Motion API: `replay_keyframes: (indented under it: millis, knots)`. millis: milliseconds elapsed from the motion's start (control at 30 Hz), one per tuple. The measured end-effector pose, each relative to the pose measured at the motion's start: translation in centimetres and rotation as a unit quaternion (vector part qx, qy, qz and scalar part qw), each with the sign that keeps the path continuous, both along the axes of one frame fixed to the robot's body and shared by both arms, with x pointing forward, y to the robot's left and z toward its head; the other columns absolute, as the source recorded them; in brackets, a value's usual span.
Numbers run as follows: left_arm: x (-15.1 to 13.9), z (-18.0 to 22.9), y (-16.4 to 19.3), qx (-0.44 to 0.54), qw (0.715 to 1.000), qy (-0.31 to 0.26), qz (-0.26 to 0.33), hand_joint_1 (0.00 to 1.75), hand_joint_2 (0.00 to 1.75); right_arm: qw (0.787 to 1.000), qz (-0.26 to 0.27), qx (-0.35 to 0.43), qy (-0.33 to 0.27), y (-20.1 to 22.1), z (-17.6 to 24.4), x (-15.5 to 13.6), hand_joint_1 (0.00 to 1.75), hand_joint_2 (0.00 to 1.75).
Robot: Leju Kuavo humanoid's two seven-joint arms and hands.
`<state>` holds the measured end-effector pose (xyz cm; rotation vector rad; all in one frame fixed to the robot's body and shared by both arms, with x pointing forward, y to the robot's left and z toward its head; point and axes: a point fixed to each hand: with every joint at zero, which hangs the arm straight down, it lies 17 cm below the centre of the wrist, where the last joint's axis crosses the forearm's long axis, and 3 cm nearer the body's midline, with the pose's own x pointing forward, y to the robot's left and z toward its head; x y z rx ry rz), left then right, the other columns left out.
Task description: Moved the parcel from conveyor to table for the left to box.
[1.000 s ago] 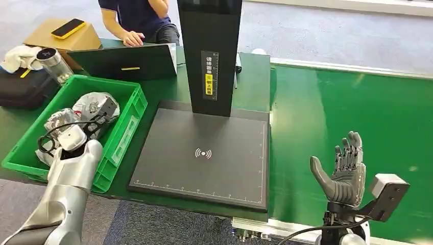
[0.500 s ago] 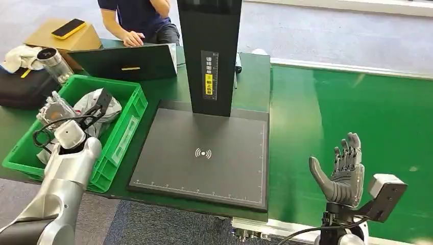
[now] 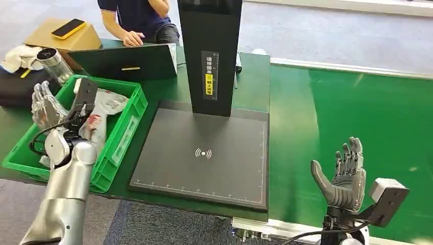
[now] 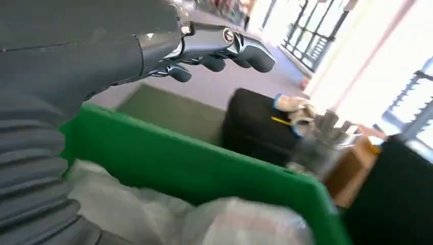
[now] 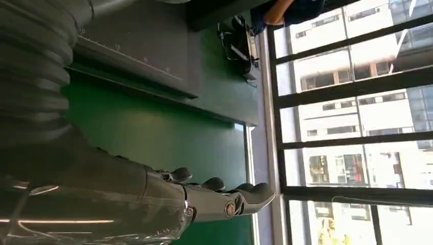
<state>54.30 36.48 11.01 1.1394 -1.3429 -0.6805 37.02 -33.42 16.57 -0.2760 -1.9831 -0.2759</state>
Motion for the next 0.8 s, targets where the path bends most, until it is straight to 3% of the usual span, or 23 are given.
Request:
replay_keyframes:
  millis: [133,467,633,733,767,800]
  knots:
    - [-1.6,2.7,-0.9,-0.036,0.997,-0.07,-0.002,0.0,0.0,1.0,-0.002,-0.002,-0.002,0.0,0.0,-0.1,0.0,1.75]
    - [-2.9,4.9,-1.4,-0.051,0.993,-0.111,-0.005,0.0,0.0,1.0,-0.002,-0.002,-0.002,0.0,0.0,-0.1,0.0,1.75]
    - [-4.7,5.5,-3.0,-0.129,0.978,-0.165,-0.024,0.0,0.0,1.0,-0.005,-0.005,-0.004,0.1,0.3,-0.1,0.0,1.75]
    - [-5.8,3.8,-6.9,-0.25,0.952,-0.153,-0.086,0.0,0.0,1.0,0.003,-0.019,-0.005,0.9,0.6,0.2,0.0,1.75]
    - [-6.1,3.2,-8.8,-0.305,0.934,-0.141,-0.119,0.0,1.75,1.0,0.007,-0.026,-0.005,1.4,0.7,0.4,0.0,1.75]
    - [-6.4,2.6,-10.7,-0.355,0.914,-0.125,-0.15,0.0,1.75,0.999,0.008,-0.037,-0.003,1.7,0.8,0.6,0.0,1.75]
